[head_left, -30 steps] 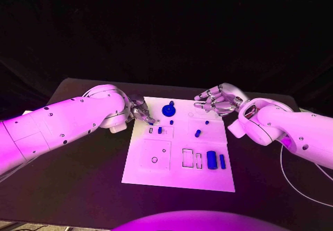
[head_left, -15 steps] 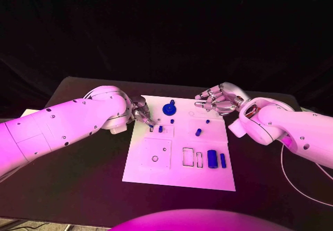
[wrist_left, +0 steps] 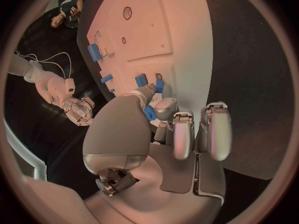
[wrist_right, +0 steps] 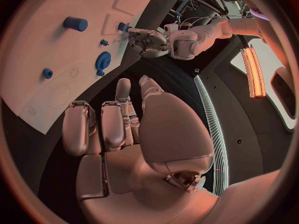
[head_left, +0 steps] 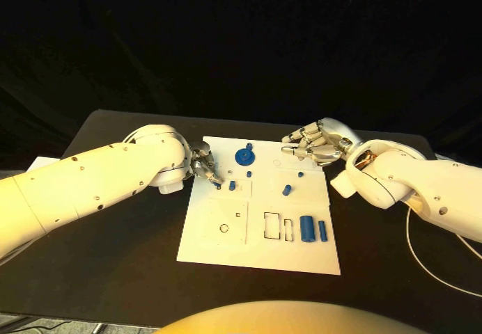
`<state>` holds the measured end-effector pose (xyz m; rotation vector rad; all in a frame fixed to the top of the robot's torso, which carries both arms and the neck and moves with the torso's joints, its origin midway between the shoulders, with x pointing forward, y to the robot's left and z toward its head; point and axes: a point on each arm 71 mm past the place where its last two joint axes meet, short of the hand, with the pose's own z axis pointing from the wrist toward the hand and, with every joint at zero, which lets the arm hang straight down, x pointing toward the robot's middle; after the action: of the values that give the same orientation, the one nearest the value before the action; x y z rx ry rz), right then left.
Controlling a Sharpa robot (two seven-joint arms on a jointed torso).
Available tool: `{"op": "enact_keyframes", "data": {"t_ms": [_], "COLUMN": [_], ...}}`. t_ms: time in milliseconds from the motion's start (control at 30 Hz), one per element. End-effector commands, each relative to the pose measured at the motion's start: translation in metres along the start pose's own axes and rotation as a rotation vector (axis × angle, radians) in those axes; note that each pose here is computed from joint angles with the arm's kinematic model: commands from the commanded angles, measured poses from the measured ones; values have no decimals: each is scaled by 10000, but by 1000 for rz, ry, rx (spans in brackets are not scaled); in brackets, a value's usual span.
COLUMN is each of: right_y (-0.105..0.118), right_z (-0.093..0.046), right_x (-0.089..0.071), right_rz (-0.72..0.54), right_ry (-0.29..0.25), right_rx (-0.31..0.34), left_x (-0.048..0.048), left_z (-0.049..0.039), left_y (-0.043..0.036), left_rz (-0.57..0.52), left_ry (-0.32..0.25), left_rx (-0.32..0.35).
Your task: Assemble the parts on the task board
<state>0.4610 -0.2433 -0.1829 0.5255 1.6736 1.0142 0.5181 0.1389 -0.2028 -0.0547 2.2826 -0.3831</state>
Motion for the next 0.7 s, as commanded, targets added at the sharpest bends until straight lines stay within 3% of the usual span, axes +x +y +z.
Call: {"op": "enact_keyframes", "data": {"t_ms": [33,700], "right_y": [11,8], "right_z": [1,-3], "right_x": [22,23], "right_rz": [0,0], "right_ry": [16,16], "right_rx": [-12,-12], "left_x": [40,84], "left_z": [2,-18], "left_y": [1,-12], "left_rz": [14,23], "left_ry": [44,78], "left_rx": [-6,-21]}}
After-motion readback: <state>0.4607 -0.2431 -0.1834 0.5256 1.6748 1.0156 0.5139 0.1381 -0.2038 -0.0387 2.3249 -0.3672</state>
